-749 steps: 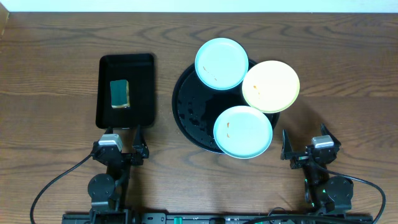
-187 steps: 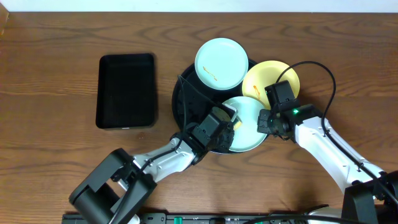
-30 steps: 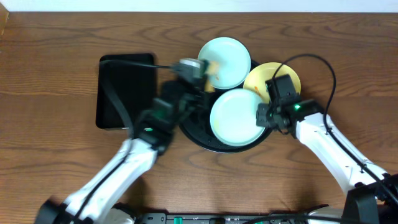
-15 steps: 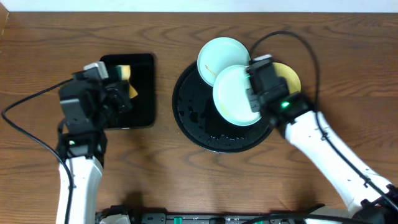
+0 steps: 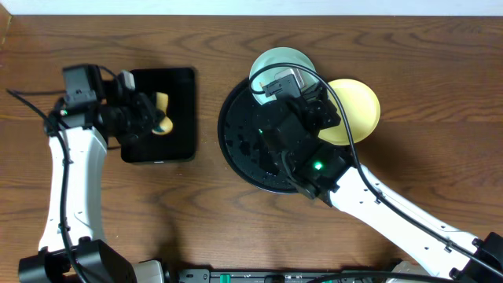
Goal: Clean dirty plates on tray and stack at the side
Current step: 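Return the sponge with the left gripper to the black tray, then lift the pale green plate with the right gripper and place it right of the trays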
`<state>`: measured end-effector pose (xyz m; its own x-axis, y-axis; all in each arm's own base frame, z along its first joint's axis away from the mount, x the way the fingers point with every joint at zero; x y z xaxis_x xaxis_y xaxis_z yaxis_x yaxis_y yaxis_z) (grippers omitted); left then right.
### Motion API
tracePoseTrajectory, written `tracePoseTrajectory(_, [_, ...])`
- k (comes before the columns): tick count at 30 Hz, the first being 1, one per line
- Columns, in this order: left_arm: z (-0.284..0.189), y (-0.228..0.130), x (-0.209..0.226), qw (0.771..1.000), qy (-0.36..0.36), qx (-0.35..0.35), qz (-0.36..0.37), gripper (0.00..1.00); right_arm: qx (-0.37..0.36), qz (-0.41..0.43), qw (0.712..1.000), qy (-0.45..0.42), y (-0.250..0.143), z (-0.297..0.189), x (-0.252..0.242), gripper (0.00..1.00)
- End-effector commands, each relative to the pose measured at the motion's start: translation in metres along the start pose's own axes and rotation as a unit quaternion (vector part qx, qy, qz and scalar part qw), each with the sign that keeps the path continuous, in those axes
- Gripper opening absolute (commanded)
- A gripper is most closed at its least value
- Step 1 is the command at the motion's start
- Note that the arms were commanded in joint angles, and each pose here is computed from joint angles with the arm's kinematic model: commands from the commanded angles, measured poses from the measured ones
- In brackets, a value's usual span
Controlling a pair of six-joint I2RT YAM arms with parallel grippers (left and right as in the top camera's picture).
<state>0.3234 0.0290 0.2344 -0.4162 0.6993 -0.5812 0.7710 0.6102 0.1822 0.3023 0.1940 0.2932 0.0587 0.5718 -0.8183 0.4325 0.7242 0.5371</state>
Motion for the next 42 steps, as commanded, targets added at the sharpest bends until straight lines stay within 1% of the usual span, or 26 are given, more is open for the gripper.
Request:
tracePoseTrajectory(1, [-0.01, 0.008, -0.004, 0.999, 0.016, -0.023, 0.033, 0.07, 0.023, 0.02, 0.996, -0.081, 0.002, -0.012, -0.024, 0.01])
tracePoseTrajectory(3, [-0.01, 0.008, -0.003, 0.999, 0.021, -0.023, 0.031, 0.07, 0.03, 0.046, 0.993, -0.108, 0.0, -0.018, -0.028, 0.01])
tracePoseTrajectory(6, [-0.01, 0.01, 0.002, 0.998, 0.044, -0.031, 0.03, 0.07, 0.034, 0.064, 0.988, -0.138, -0.001, -0.027, -0.031, 0.01])
tracePoseTrajectory(10, [-0.01, 0.01, 0.003, 0.998, 0.05, -0.034, 0.03, 0.07, 0.02, 0.074, 0.989, -0.129, 0.003, -0.036, -0.026, 0.01])
tracePoseTrajectory(15, [-0.01, 0.012, 0.005, 0.997, 0.063, -0.041, 0.031, 0.08, -0.001, 0.085, 0.993, -0.076, 0.006, -0.031, -0.016, 0.01])
tracePoseTrajectory(17, [-0.01, 0.011, 0.005, 0.997, 0.063, -0.039, 0.03, 0.08, -0.011, 0.085, 0.995, -0.04, 0.008, -0.024, -0.011, 0.01])
tracePoseTrajectory(23, [-0.01, 0.008, 0.007, 0.997, 0.067, -0.03, 0.026, 0.08, -0.011, 0.089, 0.995, 0.04, 0.002, 0.009, -0.009, 0.01])
tracePoseTrajectory(25, [-0.01, 0.007, 0.007, 0.997, 0.068, -0.029, 0.026, 0.08, -0.004, 0.104, 0.99, 0.095, -0.006, 0.022, -0.009, 0.01])
tracePoseTrajectory(26, [-0.01, 0.007, 0.007, 0.997, 0.068, -0.03, 0.026, 0.08, 0.001, 0.127, 0.981, 0.148, -0.013, 0.03, -0.008, 0.01])
tracePoseTrajectory(28, [-0.01, 0.008, 0.007, 0.997, 0.068, -0.03, 0.026, 0.08, 0.011, 0.169, 0.961, 0.22, -0.023, 0.04, -0.01, 0.01])
tracePoseTrajectory(29, [-0.01, 0.007, 0.007, 0.997, 0.068, -0.029, 0.026, 0.08, 0.017, 0.198, 0.946, 0.257, -0.029, 0.047, -0.014, 0.01])
tracePoseTrajectory(31, [-0.01, 0.007, 0.007, 0.997, 0.068, -0.029, 0.026, 0.08, 0.022, 0.249, 0.916, 0.314, -0.04, 0.061, -0.026, 0.01])
tracePoseTrajectory(33, [-0.01, 0.007, 0.007, 0.997, 0.068, -0.029, 0.025, 0.08, 0.025, 0.297, 0.887, 0.353, -0.055, 0.076, -0.044, 0.01])
tracePoseTrajectory(34, [-0.01, 0.007, 0.007, 0.997, 0.068, -0.028, 0.025, 0.08, 0.029, 0.33, 0.867, 0.371, -0.071, 0.09, -0.06, 0.01])
tracePoseTrajectory(36, [-0.01, 0.007, 0.008, 0.997, 0.069, -0.028, 0.025, 0.08, 0.054, 0.367, 0.856, 0.36, -0.101, 0.111, -0.082, 0.01])
tracePoseTrajectory(40, [-0.009, 0.006, 0.006, 0.997, 0.068, -0.026, 0.027, 0.08, 0.142, 0.428, 0.848, 0.278, -0.18, 0.153, -0.118, 0.01])
tracePoseTrajectory(41, [-0.008, 0.005, 0.005, 0.997, 0.068, -0.025, 0.03, 0.08, 0.16, 0.443, 0.843, 0.262, -0.196, 0.16, -0.123, 0.01])
tracePoseTrajectory(42, [-0.007, 0.003, 0.003, 0.997, 0.067, -0.022, 0.033, 0.08, 0.187, 0.466, 0.831, 0.241, -0.219, 0.17, -0.128, 0.01])
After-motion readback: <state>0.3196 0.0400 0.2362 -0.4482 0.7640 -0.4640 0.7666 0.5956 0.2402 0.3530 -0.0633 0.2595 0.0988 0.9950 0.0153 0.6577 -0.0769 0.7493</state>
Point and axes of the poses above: each gripper's point midway between its finger pads, its own z axis out along the fingers, its own x axis along the line the jaws close on, y = z × x, the point moved 7 cm from there along -z, back along the fingers, and after that the axes turned 11 degrees about -z, right-handed, at the moved point
